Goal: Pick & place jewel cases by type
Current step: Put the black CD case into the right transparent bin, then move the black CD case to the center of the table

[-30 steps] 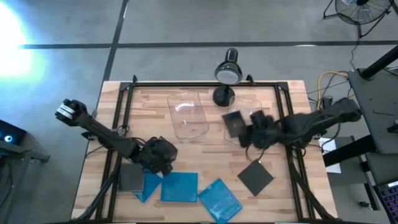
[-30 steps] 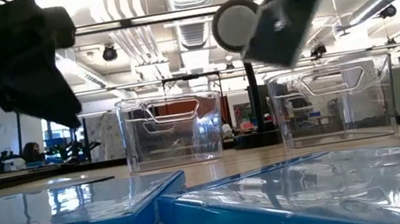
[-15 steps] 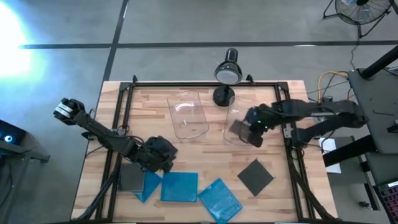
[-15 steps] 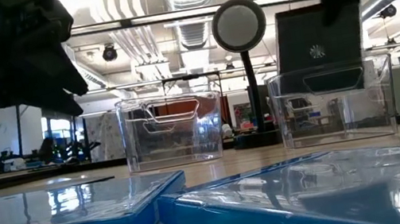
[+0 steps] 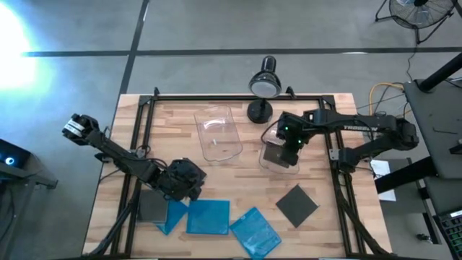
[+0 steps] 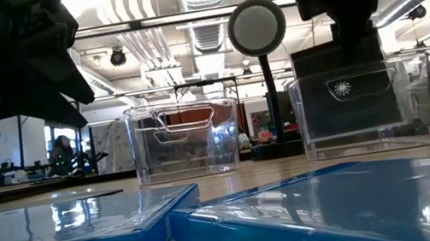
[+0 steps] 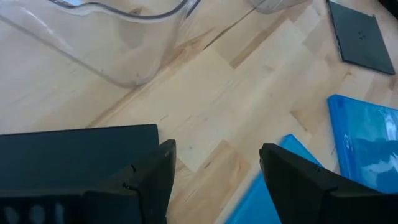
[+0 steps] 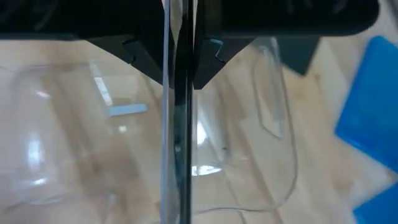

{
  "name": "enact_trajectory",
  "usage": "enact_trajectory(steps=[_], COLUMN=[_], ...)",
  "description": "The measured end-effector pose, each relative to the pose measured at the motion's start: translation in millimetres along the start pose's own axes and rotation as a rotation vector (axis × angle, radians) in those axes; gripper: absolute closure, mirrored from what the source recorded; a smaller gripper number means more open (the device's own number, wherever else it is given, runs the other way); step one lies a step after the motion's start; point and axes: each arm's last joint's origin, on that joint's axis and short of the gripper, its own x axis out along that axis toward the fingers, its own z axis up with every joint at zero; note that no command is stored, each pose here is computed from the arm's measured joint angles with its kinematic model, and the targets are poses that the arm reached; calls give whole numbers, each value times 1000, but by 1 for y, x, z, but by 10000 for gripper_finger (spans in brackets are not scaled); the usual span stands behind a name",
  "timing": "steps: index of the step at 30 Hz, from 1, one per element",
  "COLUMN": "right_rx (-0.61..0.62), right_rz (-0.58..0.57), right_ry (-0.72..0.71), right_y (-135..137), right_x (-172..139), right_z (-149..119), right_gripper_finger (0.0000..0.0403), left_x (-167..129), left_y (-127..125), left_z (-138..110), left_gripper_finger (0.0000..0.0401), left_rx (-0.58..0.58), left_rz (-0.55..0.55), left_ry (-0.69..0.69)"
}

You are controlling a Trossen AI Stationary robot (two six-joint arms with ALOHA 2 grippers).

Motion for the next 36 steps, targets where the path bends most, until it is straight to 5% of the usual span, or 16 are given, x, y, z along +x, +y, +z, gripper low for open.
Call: enact_trajectory(steps=[7,14,22,29,32,36], right_rx=[34,66,91,37,48,324], right_rz=[12,-361,-489,-919,-860,-557], right_ry=[18,-37,-65,-220,-242,-125], right_y=[-4,-16,-18,-4,6,12], right_x=[8,7,4,-8,-12,-5], right_z=[-3,-7,-7,-18,-18,-25], right_gripper_finger=[352,307,189,139,136,143], left_x=[-1,-1,-1,-1,-1,-1], left_y=[-1,-1,-1,1,2,1], left_z=[-2,-2,-2,-3,-3,-4], left_gripper_finger=[188,188,188,188,188,188], left_rx=[6,37,70,84,87,87], left_rz=[-5,-6,-2,12,16,4], left_ry=[3,4,5,13,18,44])
